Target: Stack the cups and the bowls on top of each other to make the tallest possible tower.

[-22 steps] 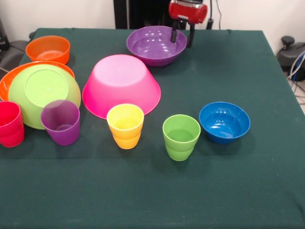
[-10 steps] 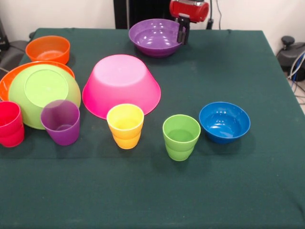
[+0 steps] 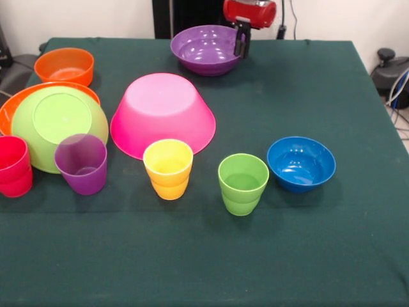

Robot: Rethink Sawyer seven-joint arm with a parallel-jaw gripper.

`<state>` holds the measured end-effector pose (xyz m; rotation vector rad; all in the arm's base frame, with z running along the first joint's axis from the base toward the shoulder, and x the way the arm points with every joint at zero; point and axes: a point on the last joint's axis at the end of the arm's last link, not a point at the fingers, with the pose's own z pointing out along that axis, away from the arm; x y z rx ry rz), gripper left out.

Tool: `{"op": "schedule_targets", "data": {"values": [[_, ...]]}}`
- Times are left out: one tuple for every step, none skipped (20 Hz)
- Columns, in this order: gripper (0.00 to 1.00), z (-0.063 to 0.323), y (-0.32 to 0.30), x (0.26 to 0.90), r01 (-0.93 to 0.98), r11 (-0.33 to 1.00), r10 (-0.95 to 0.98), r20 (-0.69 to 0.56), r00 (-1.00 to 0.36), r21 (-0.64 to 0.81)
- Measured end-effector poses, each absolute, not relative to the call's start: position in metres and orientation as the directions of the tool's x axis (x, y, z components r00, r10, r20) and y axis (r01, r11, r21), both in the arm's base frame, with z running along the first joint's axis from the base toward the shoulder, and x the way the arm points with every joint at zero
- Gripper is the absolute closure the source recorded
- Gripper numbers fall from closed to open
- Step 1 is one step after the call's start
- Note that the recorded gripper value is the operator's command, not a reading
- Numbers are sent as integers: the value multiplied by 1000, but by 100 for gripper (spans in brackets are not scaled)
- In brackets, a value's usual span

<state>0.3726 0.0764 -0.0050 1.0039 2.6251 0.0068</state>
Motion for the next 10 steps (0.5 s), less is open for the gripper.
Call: {"op": "schedule_targets", "data": {"values": [[100, -3, 73, 374, 652, 749, 654, -297, -696, 120], [100, 2, 65, 379, 663, 740, 663, -287, -691, 114], [100, 5, 61, 381, 669, 735, 669, -283, -687, 111], [100, 9, 56, 384, 679, 727, 677, -278, -681, 107], [100, 12, 52, 386, 687, 719, 685, -275, -675, 104], [100, 15, 48, 388, 695, 712, 692, -272, -669, 102], [100, 23, 39, 393, 715, 693, 709, -265, -653, 94], [100, 28, 33, 396, 729, 679, 722, -261, -641, 88], [100, 31, 30, 397, 736, 671, 728, -259, -634, 85], [100, 34, 27, 398, 743, 664, 734, -258, -628, 82]]}}
